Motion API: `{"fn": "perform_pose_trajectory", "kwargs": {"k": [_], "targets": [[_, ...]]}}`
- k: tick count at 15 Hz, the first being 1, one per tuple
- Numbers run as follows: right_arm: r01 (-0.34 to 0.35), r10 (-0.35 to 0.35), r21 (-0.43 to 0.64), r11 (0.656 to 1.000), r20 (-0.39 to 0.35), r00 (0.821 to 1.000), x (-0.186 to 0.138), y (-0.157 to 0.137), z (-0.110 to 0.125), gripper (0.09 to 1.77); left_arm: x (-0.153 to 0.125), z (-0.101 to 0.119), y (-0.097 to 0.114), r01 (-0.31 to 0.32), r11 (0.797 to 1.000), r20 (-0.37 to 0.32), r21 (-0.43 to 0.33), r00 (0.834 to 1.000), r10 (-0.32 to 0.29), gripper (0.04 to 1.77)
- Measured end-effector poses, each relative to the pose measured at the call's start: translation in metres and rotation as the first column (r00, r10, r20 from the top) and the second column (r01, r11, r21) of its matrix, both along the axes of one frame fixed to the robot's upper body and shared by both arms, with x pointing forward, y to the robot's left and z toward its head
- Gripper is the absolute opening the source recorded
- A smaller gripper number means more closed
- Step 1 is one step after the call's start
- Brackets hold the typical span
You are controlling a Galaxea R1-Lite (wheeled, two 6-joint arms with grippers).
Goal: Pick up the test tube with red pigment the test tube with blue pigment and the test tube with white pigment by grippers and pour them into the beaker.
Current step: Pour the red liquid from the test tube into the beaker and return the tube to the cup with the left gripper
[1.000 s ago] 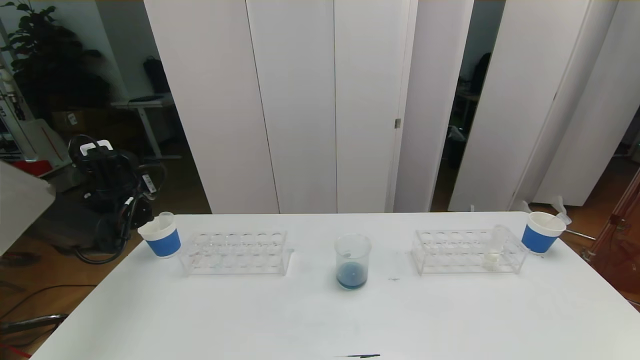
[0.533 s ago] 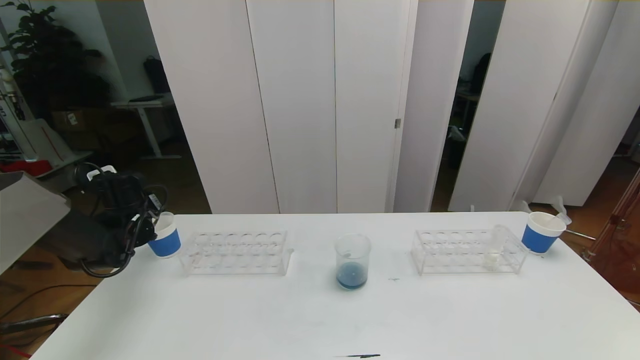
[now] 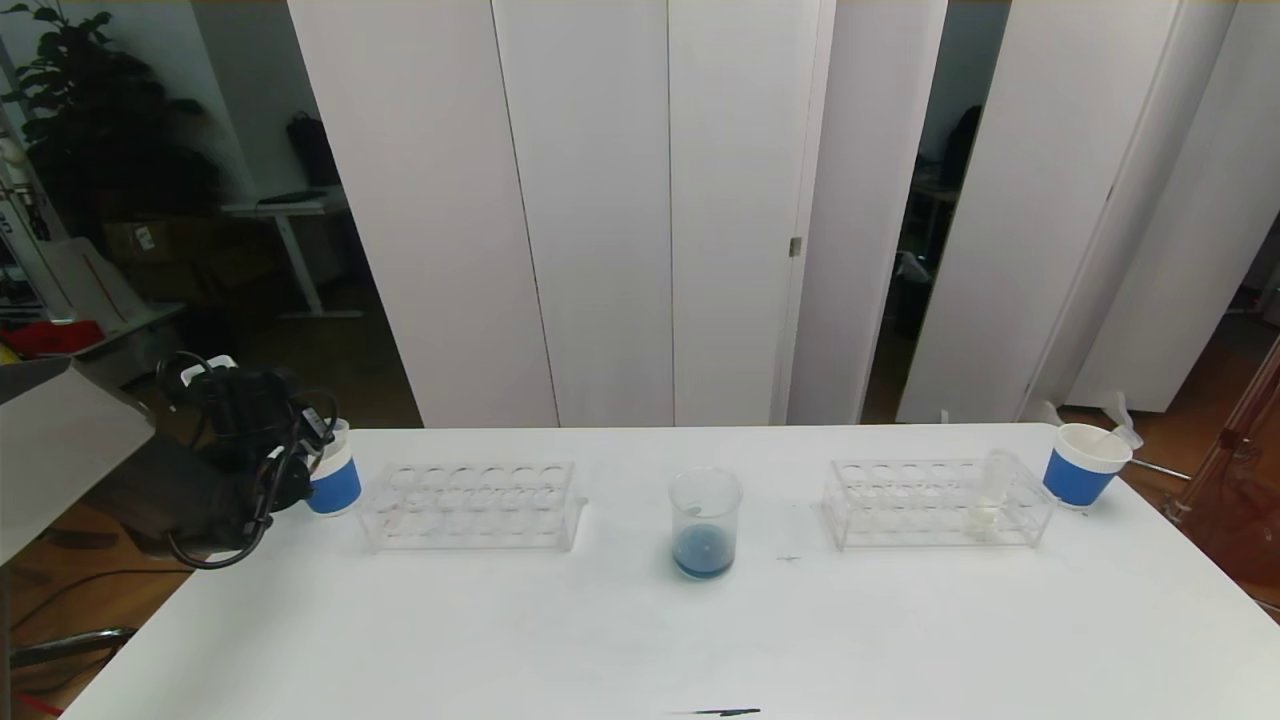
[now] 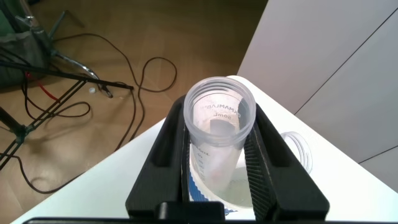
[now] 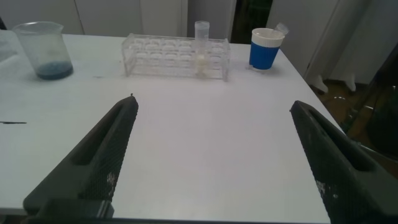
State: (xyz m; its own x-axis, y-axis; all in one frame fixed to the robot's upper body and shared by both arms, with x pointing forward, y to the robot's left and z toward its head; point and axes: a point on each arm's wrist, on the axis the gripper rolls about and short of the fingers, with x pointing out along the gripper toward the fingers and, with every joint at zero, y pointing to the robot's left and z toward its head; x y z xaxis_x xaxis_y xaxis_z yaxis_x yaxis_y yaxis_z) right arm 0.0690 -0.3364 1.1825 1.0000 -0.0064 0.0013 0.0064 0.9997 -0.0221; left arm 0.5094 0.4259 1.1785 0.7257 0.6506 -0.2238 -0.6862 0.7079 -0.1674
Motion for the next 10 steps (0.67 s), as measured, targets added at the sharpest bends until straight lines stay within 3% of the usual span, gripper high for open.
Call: {"fn": "perform_pose_trajectory", "kwargs": {"k": [7, 8, 10], "targets": [[0.0, 0.0, 0.0, 1.0, 0.0, 1.0, 0.0, 0.0, 0.0, 1.75, 0.0015, -0.0044, -0.0019, 0.009, 1.0, -0.018, 0.006, 1.0, -0.008, 0.64], [0.0, 0.0, 0.0, 1.0, 0.0, 1.0, 0.0, 0.0, 0.0, 1.75, 0.0016, -0.0044, -0.0025, 0.01, 1.0, -0.018, 0.006, 1.0, -0.01, 0.81], [0.0, 0.0, 0.0, 1.0, 0.0, 1.0, 0.0, 0.0, 0.0, 1.75, 0.0012, -0.0022, -0.003, 0.012, 1.0, -0.015, 0.007, 1.0, -0.012, 1.49]]}}
